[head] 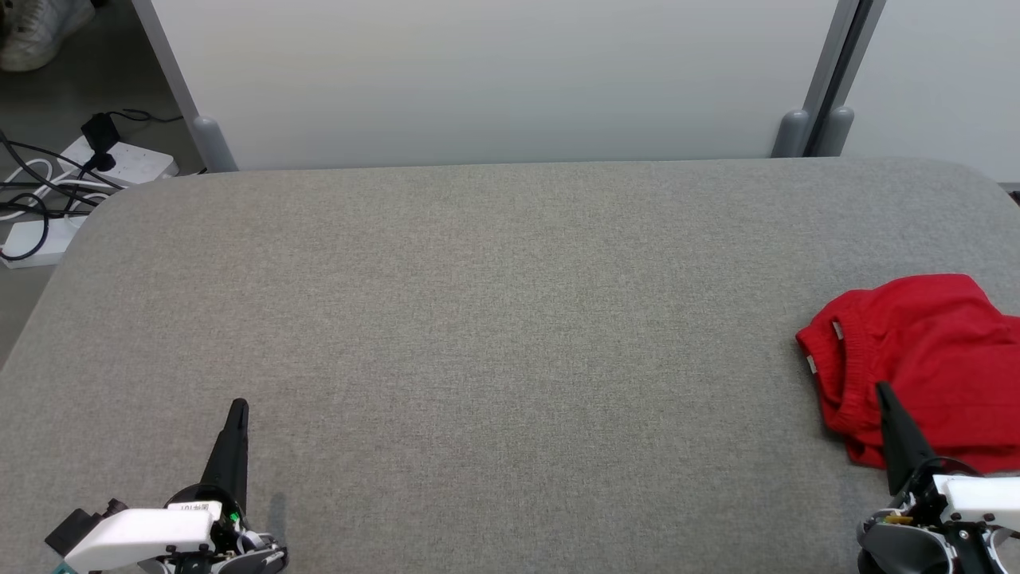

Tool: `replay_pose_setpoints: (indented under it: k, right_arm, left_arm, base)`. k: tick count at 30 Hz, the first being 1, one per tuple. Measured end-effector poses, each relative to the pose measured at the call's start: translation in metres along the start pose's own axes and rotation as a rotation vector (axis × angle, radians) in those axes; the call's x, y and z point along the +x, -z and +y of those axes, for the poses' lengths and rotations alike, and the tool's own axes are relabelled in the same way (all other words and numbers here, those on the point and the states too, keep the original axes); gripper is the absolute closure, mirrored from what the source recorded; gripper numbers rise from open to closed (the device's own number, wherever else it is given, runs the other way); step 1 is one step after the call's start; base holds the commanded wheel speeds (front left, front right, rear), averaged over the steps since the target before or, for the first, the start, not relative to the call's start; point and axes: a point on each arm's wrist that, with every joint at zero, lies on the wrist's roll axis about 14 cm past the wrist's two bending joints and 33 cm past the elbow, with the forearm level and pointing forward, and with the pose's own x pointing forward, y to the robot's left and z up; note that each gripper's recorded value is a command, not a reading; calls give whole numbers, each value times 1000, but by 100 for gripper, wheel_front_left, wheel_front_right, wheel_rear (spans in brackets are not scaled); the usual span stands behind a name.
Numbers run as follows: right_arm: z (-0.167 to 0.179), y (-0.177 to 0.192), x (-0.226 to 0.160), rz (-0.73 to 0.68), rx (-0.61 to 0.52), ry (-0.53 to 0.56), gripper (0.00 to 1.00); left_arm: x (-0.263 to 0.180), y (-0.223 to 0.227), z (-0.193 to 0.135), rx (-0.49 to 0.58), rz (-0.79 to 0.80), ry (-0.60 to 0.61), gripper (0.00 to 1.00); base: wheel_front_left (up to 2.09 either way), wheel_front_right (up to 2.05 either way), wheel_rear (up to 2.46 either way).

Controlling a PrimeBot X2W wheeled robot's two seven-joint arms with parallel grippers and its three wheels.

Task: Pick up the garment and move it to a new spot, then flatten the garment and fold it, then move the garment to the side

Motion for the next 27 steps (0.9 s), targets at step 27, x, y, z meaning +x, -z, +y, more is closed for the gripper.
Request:
replay_pose_setpoints:
  k: [27]
  right_arm:
    - [0, 0, 0, 0, 0, 0, 100]
  left_arm:
    - [0, 0, 0, 0, 0, 0, 100]
  base:
    - [0, 0, 0]
